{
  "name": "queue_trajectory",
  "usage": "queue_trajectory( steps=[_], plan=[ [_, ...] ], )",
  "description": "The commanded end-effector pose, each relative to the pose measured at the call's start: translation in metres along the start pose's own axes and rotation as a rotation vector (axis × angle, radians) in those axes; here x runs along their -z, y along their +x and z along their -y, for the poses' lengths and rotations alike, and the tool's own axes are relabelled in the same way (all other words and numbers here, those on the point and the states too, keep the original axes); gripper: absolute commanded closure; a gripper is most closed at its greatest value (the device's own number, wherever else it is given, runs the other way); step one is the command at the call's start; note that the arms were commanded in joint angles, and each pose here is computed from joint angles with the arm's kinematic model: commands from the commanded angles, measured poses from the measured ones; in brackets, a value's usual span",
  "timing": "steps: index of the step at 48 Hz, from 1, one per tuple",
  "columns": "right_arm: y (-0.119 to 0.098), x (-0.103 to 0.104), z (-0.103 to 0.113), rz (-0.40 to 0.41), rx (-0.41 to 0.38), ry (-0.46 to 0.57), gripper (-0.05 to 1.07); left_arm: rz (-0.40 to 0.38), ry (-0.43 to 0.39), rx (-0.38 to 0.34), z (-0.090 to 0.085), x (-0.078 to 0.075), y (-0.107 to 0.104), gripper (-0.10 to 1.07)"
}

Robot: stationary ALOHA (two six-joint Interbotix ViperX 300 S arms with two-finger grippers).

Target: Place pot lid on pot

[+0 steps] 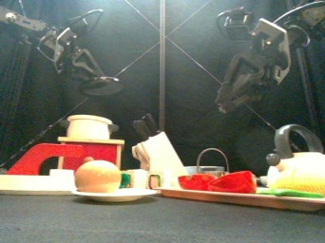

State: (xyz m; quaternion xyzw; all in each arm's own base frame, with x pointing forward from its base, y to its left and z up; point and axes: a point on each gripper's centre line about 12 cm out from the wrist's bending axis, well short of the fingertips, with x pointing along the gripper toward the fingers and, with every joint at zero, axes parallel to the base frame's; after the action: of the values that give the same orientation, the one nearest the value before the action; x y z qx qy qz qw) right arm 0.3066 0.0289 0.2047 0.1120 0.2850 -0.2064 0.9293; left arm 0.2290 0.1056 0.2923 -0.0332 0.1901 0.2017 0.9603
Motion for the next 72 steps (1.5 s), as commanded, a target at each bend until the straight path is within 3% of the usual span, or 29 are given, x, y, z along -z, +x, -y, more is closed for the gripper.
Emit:
queue_trajectory(
  steps=[1, 15, 30, 47, 72],
  plan=[
    [0.0, -0.011, -0.001, 0.019, -0.023, 0.019, 0.23, 0.007, -0.003, -0.033, -0.009, -0.001, 0.002, 0.36],
    [0.005, -0.011, 0.002, 0.009, -0.034, 0.027, 0.23, -0.058, -0.032, -0.1, -0.028, 0.019, 0.011, 0.36],
    [0.006, -0.011, 0.001, 0.005, -0.034, 0.027, 0.23, -0.106, -0.051, -0.13, -0.035, 0.042, 0.011, 0.36],
    [0.007, -0.011, 0.001, 0.006, -0.032, 0.025, 0.23, -0.073, -0.05, -0.143, -0.039, 0.032, 0.01, 0.36],
    [0.007, -0.01, 0.002, 0.005, -0.03, 0.024, 0.23, -0.075, -0.065, -0.179, -0.049, 0.033, 0.008, 0.36]
  ],
)
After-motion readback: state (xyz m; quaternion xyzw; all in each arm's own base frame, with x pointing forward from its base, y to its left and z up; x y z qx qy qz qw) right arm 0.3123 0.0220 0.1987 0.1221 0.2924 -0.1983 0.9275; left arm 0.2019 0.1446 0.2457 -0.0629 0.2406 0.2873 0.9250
